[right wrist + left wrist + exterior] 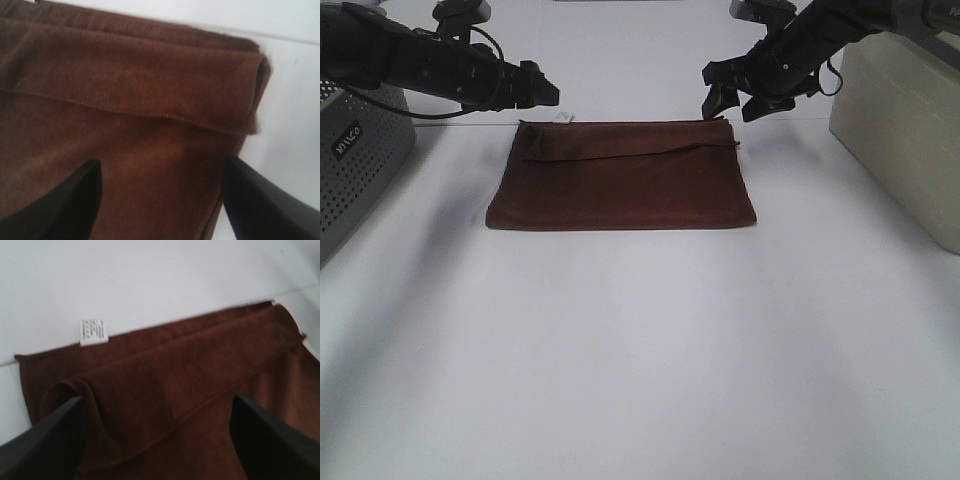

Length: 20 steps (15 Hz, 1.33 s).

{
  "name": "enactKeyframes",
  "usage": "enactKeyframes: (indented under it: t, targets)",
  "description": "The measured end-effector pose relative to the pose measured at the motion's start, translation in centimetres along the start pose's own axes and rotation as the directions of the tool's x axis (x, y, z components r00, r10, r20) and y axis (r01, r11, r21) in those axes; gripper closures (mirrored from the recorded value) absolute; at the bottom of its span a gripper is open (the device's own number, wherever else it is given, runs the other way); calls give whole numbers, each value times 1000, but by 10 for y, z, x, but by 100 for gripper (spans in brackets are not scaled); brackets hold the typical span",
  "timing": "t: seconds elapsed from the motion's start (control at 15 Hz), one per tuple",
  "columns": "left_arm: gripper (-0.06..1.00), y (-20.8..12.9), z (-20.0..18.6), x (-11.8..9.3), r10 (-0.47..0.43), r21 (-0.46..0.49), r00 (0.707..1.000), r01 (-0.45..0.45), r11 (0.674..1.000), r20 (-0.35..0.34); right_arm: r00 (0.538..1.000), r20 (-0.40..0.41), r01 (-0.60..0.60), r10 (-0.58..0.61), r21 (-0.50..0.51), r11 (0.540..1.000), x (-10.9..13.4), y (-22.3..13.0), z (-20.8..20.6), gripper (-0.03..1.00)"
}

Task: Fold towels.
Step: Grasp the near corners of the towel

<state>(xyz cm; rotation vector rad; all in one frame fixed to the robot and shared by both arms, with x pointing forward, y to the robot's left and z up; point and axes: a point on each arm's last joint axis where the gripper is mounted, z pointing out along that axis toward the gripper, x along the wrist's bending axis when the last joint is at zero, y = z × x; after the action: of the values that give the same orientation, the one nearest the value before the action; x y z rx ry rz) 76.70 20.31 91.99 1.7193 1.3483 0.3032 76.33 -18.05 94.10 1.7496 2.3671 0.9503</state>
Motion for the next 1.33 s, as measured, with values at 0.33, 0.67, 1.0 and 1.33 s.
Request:
enactKeyframes:
  t: [0.33,0.67,1.0,1.33]
  targets:
    - [20,-16,-13,3,-195,246,981,189,951,0,994,-19,-100,105,194,976,13,-11,-24,32]
    - [20,-14,-36,-9,-353,390,933,352,851,-71,986,-29,-145,163,320,936,18,-20,-33,32]
    - [20,-38,-67,12,-400,430,886,463,775,-234,976,-26,-189,216,393,900,20,-41,-36,32]
    - [20,-36,-64,7,-361,413,905,424,806,-225,961,-35,-239,273,382,893,13,-50,-29,32]
